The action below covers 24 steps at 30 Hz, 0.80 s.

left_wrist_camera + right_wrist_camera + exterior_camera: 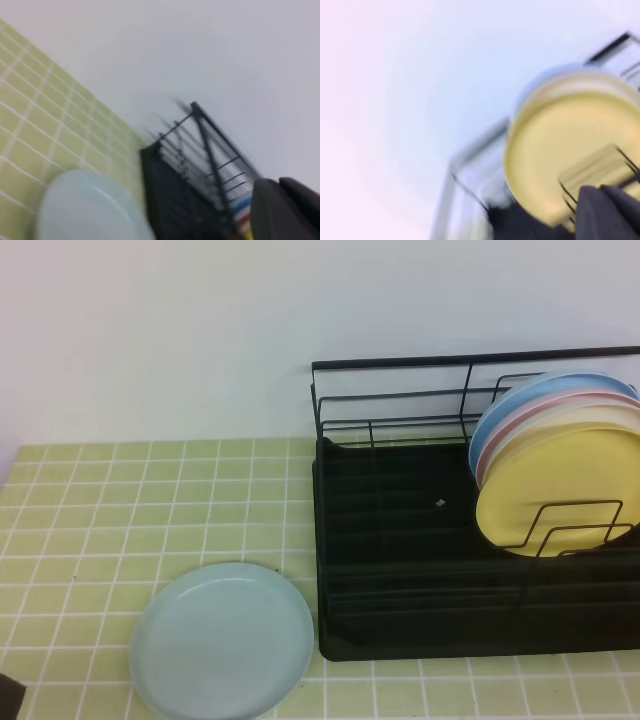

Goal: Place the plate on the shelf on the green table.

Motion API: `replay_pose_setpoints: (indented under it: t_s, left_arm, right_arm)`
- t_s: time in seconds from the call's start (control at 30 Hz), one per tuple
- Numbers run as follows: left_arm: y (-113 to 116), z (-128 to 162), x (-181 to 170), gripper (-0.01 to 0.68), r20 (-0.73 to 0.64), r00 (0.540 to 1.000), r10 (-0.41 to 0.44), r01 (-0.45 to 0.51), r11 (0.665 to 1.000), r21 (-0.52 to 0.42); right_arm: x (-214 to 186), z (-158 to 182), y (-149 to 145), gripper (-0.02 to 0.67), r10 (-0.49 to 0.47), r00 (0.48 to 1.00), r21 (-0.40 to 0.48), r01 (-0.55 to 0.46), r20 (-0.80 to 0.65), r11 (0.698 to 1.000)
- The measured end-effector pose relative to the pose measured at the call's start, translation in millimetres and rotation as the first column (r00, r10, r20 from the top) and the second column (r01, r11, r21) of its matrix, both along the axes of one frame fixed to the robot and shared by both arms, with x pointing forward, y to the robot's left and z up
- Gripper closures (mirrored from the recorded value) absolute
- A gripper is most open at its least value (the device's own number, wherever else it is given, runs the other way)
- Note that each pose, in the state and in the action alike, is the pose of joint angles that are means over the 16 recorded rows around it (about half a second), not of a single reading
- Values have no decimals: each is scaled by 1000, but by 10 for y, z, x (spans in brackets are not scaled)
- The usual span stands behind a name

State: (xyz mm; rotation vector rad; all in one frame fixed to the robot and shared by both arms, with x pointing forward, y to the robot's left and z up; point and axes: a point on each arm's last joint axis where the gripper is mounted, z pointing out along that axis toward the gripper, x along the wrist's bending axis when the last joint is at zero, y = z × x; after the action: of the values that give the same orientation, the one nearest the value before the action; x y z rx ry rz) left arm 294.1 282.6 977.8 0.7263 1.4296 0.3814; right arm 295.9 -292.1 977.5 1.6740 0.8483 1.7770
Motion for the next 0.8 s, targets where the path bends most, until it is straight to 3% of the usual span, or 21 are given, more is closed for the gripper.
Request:
replay_pose_setpoints:
  t_s: [0.1, 0.2, 0.3, 0.4, 0.5, 0.57, 0.7, 0.8]
  left_arm:
    - [-3, 14, 1, 673, -6, 1000, 0, 0, 992, -128]
    - [-4, 28, 1, 673, -10, 1000, -2, 0, 976, -216]
    - [-5, 36, 0, 673, -12, 1000, -5, 1, 964, -266]
    - [-10, 39, -1, 673, -13, 1000, -10, 6, 960, -279]
    - [-19, 38, -3, 673, -8, 1000, -19, 17, 966, -257]
    - [-27, 46, -6, 673, -2, 1000, -28, 27, 971, -237]
    - [-58, 42, -15, 673, 7, 998, -62, 62, 981, -183]
    - [-91, 41, -25, 673, 17, 995, -98, 99, 988, -121]
  right_arm:
    - [-1, 34, -82, 652, -82, 996, 184, 76, 24, 980]
    - [-5, 39, -161, 652, -160, 987, 329, 145, 19, 933]
    - [-11, 29, -214, 652, -211, 977, 416, 191, 2, 889]
    - [-14, 26, -231, 652, -226, 974, 450, 205, -7, 869]
    - [-11, 32, -207, 652, -201, 980, 434, 183, -5, 882]
    - [-5, 38, -165, 652, -158, 987, 390, 144, 3, 910]
    - [-5, 75, -34, 652, -23, 999, 224, 14, 38, 975]
    - [-23, 135, 63, 652, 80, 994, 72, -85, 75, 994]
